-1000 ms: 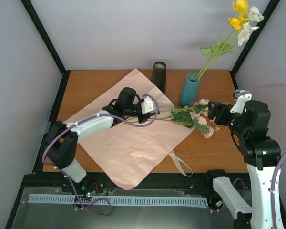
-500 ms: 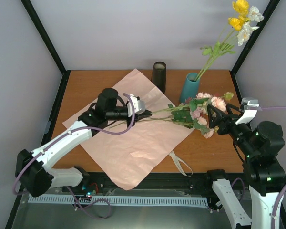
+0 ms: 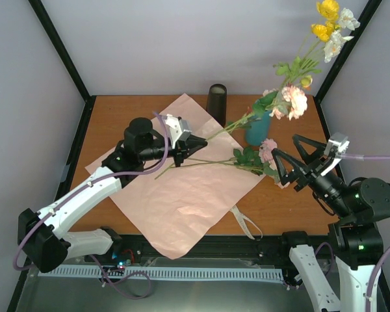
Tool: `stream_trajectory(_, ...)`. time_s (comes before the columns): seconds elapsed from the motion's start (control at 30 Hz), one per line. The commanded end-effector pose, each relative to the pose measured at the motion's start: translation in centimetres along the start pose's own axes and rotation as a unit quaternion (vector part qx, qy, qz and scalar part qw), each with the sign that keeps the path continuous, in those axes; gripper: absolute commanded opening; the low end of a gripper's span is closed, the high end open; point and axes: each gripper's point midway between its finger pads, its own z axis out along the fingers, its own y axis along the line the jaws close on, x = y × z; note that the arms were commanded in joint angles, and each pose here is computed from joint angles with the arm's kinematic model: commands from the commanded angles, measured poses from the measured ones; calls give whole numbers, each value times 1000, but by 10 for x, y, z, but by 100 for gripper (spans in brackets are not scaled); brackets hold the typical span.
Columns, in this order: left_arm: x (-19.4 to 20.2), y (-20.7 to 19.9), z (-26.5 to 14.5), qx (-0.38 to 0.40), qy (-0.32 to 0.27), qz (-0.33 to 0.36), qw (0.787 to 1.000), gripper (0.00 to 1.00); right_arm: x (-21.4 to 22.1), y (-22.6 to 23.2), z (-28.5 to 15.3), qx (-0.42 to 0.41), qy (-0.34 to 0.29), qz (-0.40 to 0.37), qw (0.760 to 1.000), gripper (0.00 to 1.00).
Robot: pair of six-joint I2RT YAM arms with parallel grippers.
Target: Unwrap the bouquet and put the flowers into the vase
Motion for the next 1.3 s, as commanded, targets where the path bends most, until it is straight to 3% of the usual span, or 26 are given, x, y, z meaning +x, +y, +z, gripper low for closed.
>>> stream_trajectory(0.0,-66,-6,-10,-1,-88,-4,996,3,4,10,12,-54,19,3,998,97)
stream_trajectory(0.37,-117,-9,-9,30,-149,-21,988,1,-12,-14,58,-60,33,45,997,81)
stream_trajectory(0.57,-130,-7,1,53,-155,-24,986,1,-26,-17,83,-79,24,46,995,74)
stream_trajectory(0.87,-140,-3,13,74,-163,-30,983,1,-22,16,136,-131,47,18,990,65)
stream_trajectory(1.03,-141,-3,13,70,-162,-22,984,1,-18,20,166,-127,55,17,990,52)
stream_trajectory(1.27,-136,-2,15,70,-156,-17,985,1,-18,23,180,-131,47,17,990,23)
